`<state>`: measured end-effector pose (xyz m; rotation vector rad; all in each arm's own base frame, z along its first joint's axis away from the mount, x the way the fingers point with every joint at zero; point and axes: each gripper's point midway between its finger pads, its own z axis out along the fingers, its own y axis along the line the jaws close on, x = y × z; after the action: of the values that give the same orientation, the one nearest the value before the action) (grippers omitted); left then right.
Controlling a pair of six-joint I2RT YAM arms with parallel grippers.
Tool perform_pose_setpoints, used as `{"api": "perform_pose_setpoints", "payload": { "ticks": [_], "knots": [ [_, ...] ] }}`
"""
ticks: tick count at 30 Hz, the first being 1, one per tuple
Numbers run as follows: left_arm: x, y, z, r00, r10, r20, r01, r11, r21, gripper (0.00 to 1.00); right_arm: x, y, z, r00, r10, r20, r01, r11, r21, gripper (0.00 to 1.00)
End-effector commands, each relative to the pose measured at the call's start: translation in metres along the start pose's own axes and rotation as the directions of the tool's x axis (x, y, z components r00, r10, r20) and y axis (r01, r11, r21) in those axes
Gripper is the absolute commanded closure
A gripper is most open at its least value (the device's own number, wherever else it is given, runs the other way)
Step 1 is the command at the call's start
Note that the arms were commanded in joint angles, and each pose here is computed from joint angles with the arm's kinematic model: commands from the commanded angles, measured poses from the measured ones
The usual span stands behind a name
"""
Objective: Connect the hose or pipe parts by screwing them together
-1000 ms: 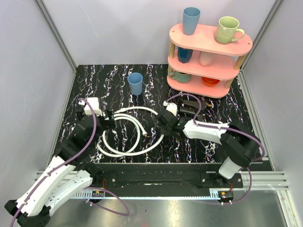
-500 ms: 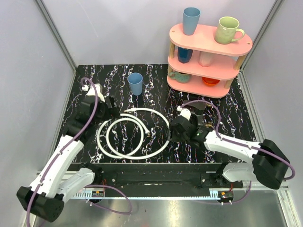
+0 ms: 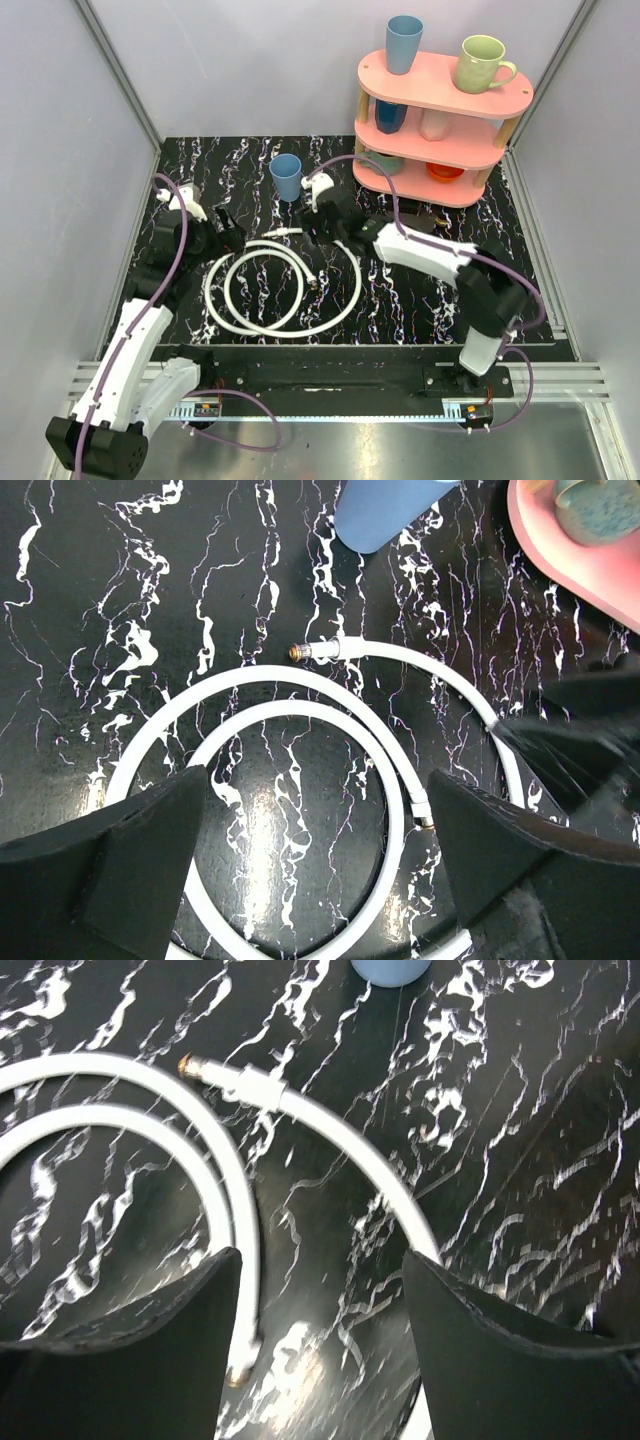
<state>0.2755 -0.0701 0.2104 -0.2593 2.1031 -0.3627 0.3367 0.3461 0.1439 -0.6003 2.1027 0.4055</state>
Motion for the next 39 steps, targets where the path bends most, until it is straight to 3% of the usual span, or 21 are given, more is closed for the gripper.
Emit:
{"api": "perform_pose_setpoints", "payload": {
  "ticks": [1, 6, 15, 19, 21, 27, 32, 39],
  "knots": [
    [-0.024, -0.001, -0.016, 0.991, -0.024, 0.131, 0.023, 1.000, 0.009, 0.03, -0.002, -0.024, 0.047, 0.998, -0.030, -0.048, 0.027, 0.997, -0.070, 0.27],
    [-0.027, 0.002, -0.021, 0.986, -0.020, 0.163, 0.020, 1.000, 0.002, 0.02, 0.022, -0.040, 0.083, 0.987, 0.011, -0.158, -0.024, 0.996, -0.081, 0.28],
    [-0.025, -0.003, -0.018, 0.990, -0.024, 0.141, 0.021, 1.000, 0.020, 0.03, 0.066, -0.056, 0.090, 0.960, -0.029, -0.278, 0.023, 0.999, -0.024, 0.34],
    [-0.023, -0.003, -0.018, 0.990, -0.022, 0.138, 0.019, 0.999, 0.027, 0.03, 0.079, -0.056, 0.090, 0.952, -0.029, -0.306, 0.023, 0.999, -0.023, 0.47],
    [-0.022, -0.005, -0.017, 0.991, -0.019, 0.132, 0.015, 0.999, 0.036, 0.04, 0.082, -0.058, 0.088, 0.950, -0.028, -0.311, 0.022, 1.000, -0.021, 0.61],
    [-0.014, -0.008, -0.014, 0.995, -0.060, 0.084, 0.056, 0.997, 0.048, 0.05, 0.044, -0.053, 0.067, 0.977, -0.034, -0.208, 0.028, 0.999, -0.034, 0.98],
    [-0.005, -0.026, -0.007, 0.984, -0.177, 0.007, 0.175, 0.978, 0.115, 0.05, -0.019, -0.054, 0.025, 0.999, -0.036, -0.041, 0.037, 0.999, 0.021, 1.00],
    [-0.019, -0.046, 0.014, 0.957, -0.286, -0.041, 0.289, 0.945, 0.151, 0.05, -0.050, -0.030, -0.024, 0.994, -0.098, 0.058, 0.100, 0.994, -0.038, 1.00]
  ]
}}
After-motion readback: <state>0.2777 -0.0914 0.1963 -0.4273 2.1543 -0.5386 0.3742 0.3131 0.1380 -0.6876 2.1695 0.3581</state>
